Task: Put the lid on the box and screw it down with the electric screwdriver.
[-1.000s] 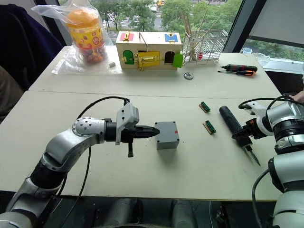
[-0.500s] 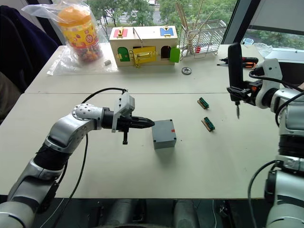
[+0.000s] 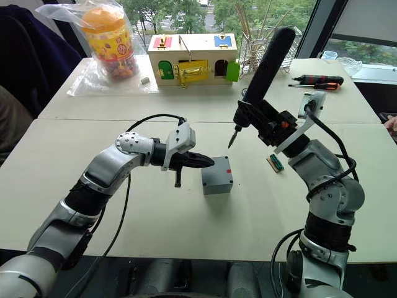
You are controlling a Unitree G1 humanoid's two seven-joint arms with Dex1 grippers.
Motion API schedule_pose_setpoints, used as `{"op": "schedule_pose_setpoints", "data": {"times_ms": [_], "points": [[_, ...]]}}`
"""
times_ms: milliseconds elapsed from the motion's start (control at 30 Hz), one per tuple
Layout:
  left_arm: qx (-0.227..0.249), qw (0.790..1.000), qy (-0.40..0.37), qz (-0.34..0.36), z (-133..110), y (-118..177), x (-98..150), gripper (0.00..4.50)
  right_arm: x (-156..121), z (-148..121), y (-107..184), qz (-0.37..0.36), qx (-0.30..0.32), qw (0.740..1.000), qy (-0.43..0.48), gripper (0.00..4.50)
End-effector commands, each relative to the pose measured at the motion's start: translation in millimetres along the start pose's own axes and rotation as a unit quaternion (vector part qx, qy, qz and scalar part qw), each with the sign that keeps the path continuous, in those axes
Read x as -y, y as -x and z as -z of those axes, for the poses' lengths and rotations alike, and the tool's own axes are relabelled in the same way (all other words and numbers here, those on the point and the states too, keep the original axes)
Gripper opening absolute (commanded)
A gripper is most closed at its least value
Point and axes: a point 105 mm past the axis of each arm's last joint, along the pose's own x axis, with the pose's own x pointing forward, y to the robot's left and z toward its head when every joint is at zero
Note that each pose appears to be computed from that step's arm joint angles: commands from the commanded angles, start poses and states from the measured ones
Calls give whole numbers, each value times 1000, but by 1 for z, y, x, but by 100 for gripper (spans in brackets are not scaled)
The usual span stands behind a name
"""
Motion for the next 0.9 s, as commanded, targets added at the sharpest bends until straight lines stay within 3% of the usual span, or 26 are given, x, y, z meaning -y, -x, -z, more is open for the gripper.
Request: {"op": "schedule_pose_setpoints", "data": {"times_ms": [33,700,900], "points": [[-8,1000,-18,6,-1,-3,5,0,-12,-13,1,-22,24,999,38,187],[-28,1000,1,7,9,-4,8,0,9,17,-2,14,3,998,55,187],[-30,1000,2,6,9,-3,8,0,5,30,-3,2,-17,998,59,187]]}}
